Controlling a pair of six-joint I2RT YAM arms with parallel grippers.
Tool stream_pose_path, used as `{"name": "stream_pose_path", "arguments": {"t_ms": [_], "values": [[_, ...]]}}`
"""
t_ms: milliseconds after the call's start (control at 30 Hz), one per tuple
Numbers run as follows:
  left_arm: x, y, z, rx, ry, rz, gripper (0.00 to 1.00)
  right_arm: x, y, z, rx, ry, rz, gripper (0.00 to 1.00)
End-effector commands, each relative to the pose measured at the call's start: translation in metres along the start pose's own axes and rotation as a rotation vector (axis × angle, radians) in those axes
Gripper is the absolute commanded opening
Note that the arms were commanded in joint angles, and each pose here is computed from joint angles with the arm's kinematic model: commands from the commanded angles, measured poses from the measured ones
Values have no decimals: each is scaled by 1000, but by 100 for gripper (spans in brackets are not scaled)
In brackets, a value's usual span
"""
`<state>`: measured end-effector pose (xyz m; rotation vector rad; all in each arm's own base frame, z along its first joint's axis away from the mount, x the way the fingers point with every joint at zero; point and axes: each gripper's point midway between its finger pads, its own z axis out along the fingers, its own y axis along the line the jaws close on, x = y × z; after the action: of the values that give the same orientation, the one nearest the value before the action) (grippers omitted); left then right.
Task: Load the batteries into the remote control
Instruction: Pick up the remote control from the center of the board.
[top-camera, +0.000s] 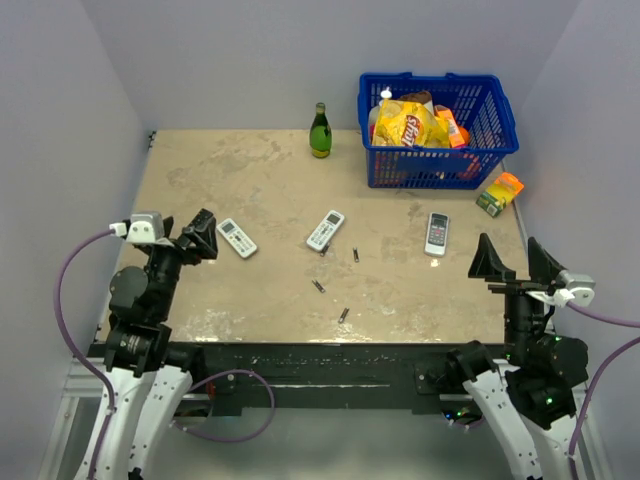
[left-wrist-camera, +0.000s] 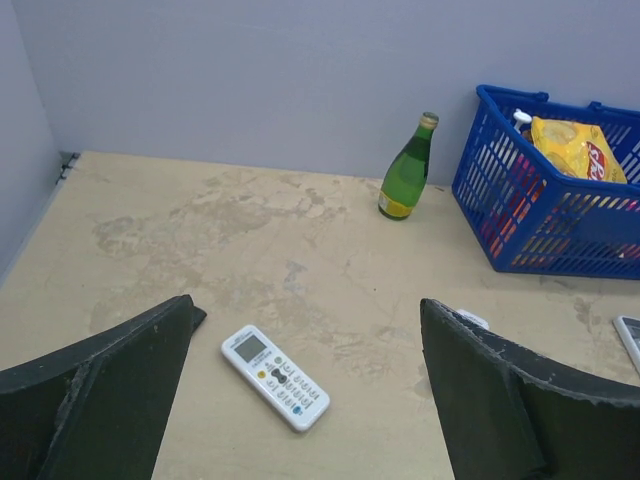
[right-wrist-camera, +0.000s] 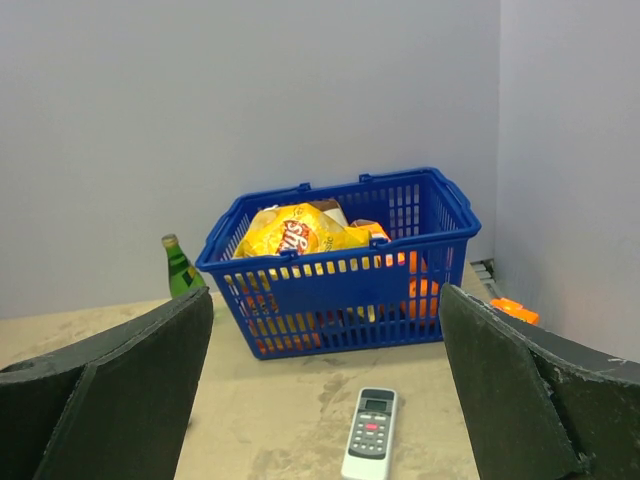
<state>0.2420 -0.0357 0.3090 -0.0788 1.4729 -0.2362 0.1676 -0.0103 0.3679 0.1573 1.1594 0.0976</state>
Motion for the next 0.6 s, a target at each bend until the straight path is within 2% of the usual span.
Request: {"name": "stream_pose_path", "arguments": {"t_ms": [0, 200, 300, 467, 500, 567], "values": [[11, 6, 15, -52, 61, -51, 100, -13, -2, -6, -2, -40, 13, 98], [41, 14, 36, -142, 233, -113, 100, -7, 6, -4, -37, -31, 38, 98], [80, 23, 51, -220, 396, -137, 100, -5, 8, -4, -47, -25, 41, 98], [116, 31, 68, -318, 554, -167, 100, -5, 10, -5, -61, -23, 51, 98], [134, 34, 70, -345, 622, -162, 100, -5, 11, -5, -62, -25, 53, 98], [142, 34, 78, -356, 662, -163, 100, -5, 12, -4, -68, -24, 58, 98]]}}
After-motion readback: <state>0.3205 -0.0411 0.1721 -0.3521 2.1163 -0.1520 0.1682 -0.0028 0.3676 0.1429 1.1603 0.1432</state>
